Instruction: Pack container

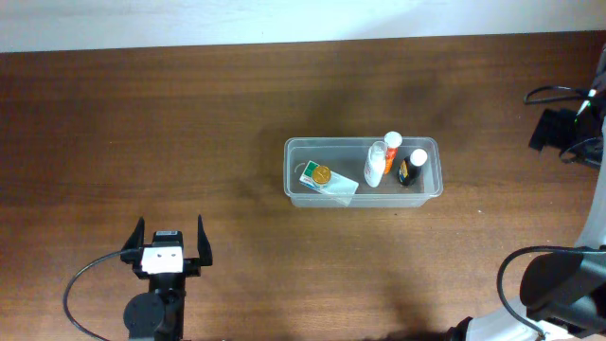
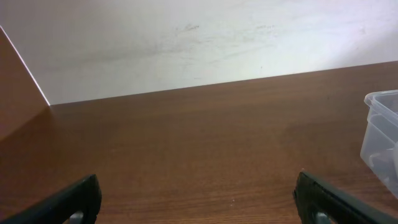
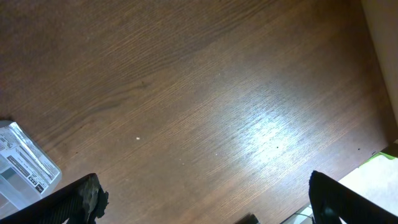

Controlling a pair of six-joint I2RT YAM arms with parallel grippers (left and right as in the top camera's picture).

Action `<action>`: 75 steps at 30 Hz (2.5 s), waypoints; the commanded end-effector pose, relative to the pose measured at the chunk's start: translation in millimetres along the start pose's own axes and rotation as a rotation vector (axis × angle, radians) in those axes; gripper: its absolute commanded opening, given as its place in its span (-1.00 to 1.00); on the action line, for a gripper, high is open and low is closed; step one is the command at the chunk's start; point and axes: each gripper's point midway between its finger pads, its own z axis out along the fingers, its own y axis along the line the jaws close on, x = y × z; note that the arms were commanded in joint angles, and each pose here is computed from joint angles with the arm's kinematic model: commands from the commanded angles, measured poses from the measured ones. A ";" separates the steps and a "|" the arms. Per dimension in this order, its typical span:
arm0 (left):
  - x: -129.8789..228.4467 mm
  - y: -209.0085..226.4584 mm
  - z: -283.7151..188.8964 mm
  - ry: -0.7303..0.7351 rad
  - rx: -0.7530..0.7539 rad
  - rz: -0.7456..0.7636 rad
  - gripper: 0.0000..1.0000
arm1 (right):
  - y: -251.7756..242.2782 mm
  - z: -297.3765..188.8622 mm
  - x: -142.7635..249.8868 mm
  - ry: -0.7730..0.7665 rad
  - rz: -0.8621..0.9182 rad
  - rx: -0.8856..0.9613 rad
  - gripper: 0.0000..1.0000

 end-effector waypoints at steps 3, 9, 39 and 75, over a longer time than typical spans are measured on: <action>0.3 -1.3 -0.2 -0.004 0.009 0.012 0.99 | -2.3 -3.5 -0.2 -0.012 0.010 0.007 0.97; 0.3 -1.3 -0.2 -0.004 0.009 0.012 0.99 | -1.7 -8.5 0.1 -0.026 0.000 0.014 0.97; 0.3 -1.3 -0.2 -0.004 0.009 0.012 0.99 | 99.3 -150.0 116.1 -1.104 -0.177 -0.642 0.97; 0.3 -1.3 -0.2 -0.004 0.009 0.012 0.99 | 114.5 -87.9 163.1 -1.432 -0.150 -0.791 0.97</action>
